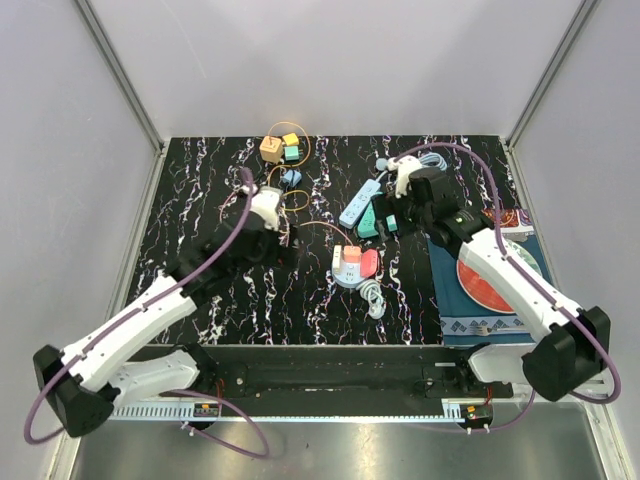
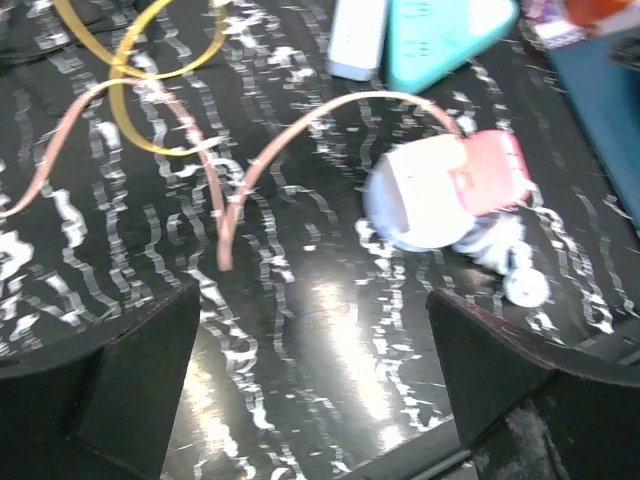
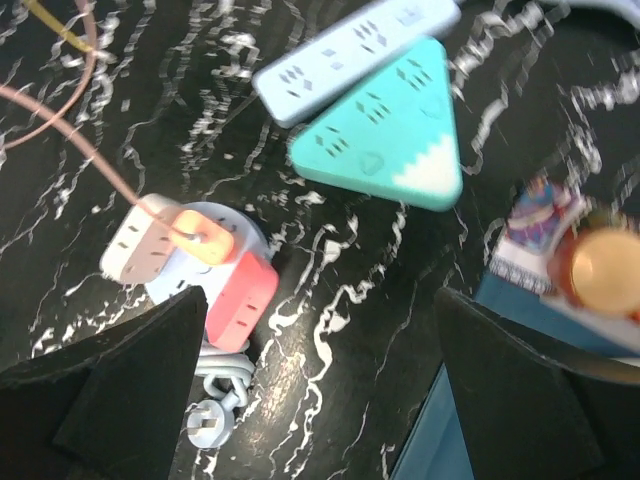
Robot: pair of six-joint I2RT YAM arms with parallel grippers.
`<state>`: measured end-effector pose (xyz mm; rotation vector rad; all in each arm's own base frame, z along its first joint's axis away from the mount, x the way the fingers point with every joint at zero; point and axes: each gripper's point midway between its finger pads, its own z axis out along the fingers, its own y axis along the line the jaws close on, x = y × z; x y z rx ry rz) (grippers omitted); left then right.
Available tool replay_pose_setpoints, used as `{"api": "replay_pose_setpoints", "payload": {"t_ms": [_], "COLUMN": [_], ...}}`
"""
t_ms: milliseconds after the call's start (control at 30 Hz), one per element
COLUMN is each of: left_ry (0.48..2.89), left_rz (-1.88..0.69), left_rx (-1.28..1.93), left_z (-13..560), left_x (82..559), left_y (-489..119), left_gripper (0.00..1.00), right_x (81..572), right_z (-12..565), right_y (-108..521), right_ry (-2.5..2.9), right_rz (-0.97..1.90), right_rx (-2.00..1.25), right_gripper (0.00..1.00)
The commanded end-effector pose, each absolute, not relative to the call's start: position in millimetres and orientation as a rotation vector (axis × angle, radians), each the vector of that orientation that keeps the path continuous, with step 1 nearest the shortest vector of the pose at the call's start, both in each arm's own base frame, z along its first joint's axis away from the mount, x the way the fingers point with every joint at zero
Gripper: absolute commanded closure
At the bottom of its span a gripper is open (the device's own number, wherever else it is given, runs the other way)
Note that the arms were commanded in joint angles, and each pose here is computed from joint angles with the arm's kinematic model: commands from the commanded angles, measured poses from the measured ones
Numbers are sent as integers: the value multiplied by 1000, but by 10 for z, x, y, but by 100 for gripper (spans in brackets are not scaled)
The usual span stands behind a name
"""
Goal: Insert the plug
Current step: Insert the plug into the socket, then move the socket to the center of the board.
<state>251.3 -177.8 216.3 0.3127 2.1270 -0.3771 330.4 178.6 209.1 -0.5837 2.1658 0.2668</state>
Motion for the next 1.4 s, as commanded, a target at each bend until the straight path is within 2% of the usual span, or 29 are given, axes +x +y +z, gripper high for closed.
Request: {"api": "replay_pose_setpoints", "payload": {"t_ms": [0, 267, 433, 633, 867, 1100, 1267, 1367], "left_ry": [2078, 2143, 2187, 2242, 2268, 2336, 2360, 2372], "left_rz": [-474, -394, -309, -201, -130, -143, -105, -79], "left_rx": [288, 511, 722, 828, 869, 917, 924, 914], "left_z": [2446, 2081, 1608, 1133, 886, 608, 499, 505], "left_x": [2413, 2193, 2066, 2102, 2240, 2244, 2237, 2258], "left_y": [-2334, -3408, -3973, -4090, -4089, -4122, -4068, -3990], "left_gripper": [1, 4, 16, 21, 25, 43, 51, 67], "right_x": [3338, 3204, 3104, 3050, 3044, 3044, 3043, 3041], "right_z": [2099, 2042, 1977, 2049, 2059, 2086, 2081, 2059], "right_y": [1284, 541, 445, 416, 450, 431, 435, 437], "right_ry": [2206, 2135, 2081, 2022, 2013, 1982, 1982, 1985], "right_rz": [178, 122, 133, 143, 162, 157, 161, 160], "right_rx": [-75, 322, 380, 366, 336, 327, 322, 319], "right_gripper": [0, 0, 0, 0, 0, 0, 0, 0]}}
